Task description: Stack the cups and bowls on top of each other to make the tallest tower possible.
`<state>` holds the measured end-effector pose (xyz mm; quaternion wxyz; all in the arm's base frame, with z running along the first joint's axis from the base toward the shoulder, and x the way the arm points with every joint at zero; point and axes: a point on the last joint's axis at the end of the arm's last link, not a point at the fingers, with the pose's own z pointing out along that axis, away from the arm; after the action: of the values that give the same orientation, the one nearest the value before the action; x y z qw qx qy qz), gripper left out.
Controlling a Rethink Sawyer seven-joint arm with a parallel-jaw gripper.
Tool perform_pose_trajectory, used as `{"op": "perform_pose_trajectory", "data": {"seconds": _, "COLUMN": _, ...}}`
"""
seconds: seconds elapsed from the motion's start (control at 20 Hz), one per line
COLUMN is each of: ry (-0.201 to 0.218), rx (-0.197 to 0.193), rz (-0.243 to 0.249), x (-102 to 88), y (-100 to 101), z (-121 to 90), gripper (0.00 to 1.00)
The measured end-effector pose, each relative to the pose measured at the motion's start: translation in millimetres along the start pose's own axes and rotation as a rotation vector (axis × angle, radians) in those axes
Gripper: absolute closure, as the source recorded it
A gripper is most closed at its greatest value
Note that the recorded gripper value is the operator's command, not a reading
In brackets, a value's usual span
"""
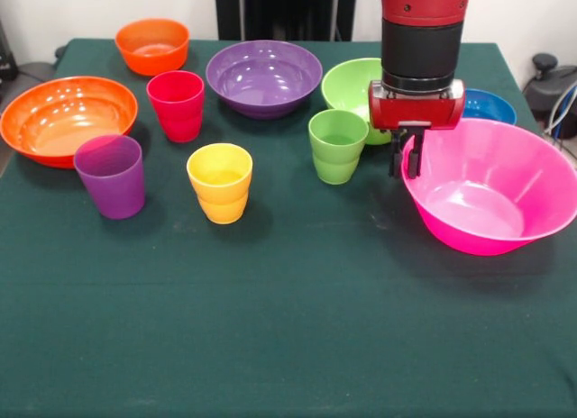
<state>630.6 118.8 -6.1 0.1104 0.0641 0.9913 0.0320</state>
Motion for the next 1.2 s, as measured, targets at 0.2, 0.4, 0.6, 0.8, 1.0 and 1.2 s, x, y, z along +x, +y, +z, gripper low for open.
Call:
{"op": "perform_pose_trajectory", "data": {"seconds": 0.2, "ry": 0.001, "rx": 0.0, "rz": 0.001, "x": 0.4, "y": -0.9, "z": 0.5, "gripper": 0.0}}
{"op": "perform_pose_trajectory", "data": {"seconds": 0.4, "ry": 0.006, "rx": 0.001, "rz": 0.005, "x": 2.0, "y": -3.0, "z": 2.8, "gripper": 0.0}}
{"op": "perform_pose_trajectory", "data": {"seconds": 0.6, "ry": 0.012, "rx": 0.001, "rz": 0.007, "x": 4.3, "y": -4.1, "z": 5.4, "gripper": 0.0}}
{"op": "perform_pose_trajectory", "data": {"seconds": 0.8, "ry": 0.012, "rx": 0.001, "rz": 0.007, "x": 4.3, "y": -4.0, "z": 5.4, "gripper": 0.0}}
{"op": "perform_pose_trajectory", "data": {"seconds": 1.0, "ry": 0.012, "rx": 0.001, "rz": 0.007, "x": 4.3, "y": -4.1, "z": 5.4, "gripper": 0.0}}
{"op": "perform_pose_trajectory", "data": {"seconds": 1.2, "ry": 0.011, "rx": 0.001, "rz": 0.006, "x": 3.9, "y": -4.0, "z": 4.8, "gripper": 0.0}}
